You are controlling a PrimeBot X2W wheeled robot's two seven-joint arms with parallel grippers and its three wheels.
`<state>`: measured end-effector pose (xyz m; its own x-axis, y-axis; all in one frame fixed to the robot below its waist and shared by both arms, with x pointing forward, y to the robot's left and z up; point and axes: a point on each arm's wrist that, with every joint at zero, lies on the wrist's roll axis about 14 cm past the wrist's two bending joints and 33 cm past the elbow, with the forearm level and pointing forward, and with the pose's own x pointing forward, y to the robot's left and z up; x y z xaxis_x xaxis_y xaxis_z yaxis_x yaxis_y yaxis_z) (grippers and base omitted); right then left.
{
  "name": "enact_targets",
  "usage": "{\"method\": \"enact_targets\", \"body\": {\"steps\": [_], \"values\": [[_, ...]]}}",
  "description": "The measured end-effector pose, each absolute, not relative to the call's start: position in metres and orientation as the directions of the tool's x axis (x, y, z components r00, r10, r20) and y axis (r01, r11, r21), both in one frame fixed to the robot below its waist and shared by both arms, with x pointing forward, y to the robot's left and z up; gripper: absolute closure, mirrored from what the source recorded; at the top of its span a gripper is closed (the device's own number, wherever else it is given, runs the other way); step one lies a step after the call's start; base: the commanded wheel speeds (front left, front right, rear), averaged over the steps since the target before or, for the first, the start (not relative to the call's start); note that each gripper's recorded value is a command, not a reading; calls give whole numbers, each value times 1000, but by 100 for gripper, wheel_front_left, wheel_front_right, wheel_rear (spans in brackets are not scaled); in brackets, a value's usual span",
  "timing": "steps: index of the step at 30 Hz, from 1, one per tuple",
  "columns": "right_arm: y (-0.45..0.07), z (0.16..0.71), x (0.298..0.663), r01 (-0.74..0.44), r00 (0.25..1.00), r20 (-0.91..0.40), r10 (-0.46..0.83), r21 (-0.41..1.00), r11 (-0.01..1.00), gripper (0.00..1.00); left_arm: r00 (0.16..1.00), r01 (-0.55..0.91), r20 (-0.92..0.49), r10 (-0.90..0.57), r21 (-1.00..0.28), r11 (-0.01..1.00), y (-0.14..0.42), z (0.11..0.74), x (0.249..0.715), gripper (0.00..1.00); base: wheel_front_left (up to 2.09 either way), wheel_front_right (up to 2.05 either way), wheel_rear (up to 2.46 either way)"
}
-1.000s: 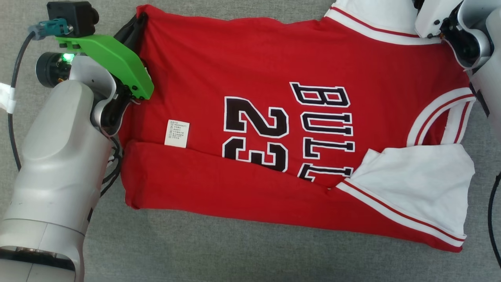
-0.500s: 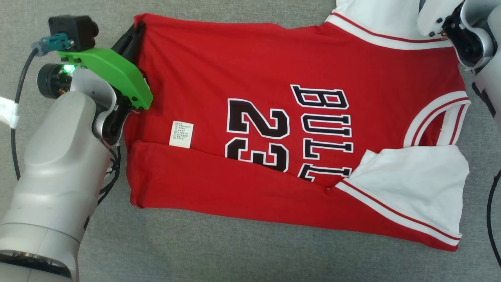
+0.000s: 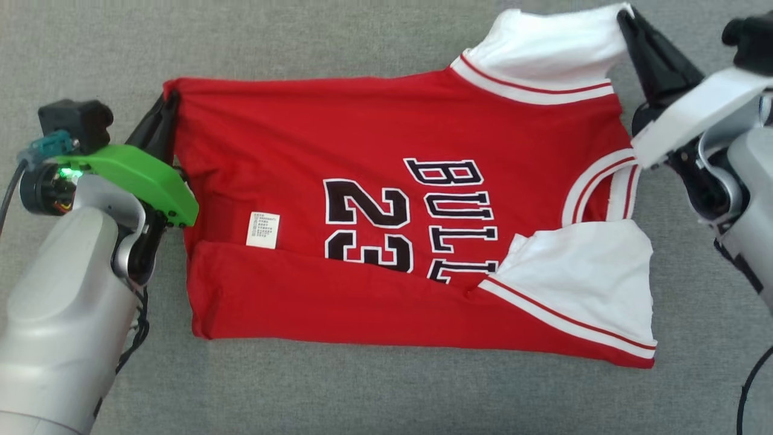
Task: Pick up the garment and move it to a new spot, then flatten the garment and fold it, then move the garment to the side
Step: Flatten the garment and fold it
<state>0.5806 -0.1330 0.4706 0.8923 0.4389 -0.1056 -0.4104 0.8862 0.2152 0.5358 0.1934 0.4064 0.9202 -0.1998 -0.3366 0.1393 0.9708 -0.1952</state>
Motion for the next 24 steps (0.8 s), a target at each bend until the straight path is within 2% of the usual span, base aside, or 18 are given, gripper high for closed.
{"method": "enact_targets", "body": {"steps": [7, 14, 22, 23, 24], "values": [[-148, 472, 518, -389, 901, -87, 424, 269, 881, 100, 930, 154, -301, -211, -201, 967, 180, 416, 501, 100, 0, 0, 0], [-159, 454, 457, -313, 920, -116, 374, 354, 881, 100, 924, 151, -318, -211, -205, 967, 170, 416, 464, 100, 0, 0, 0], [-160, 431, 413, -222, 926, -189, 326, 427, 877, 100, 900, 108, -390, -197, -237, 965, 165, 399, 426, 100, 0, 0, 0], [-160, 429, 410, -213, 925, -201, 324, 433, 876, 100, 898, 102, -397, -191, -236, 966, 166, 397, 423, 93, 0, 0, 0], [-160, 425, 406, -202, 923, -213, 320, 439, 875, 100, 895, 98, -404, -190, -239, 966, 166, 395, 420, 71, 0, 0, 0]]}}
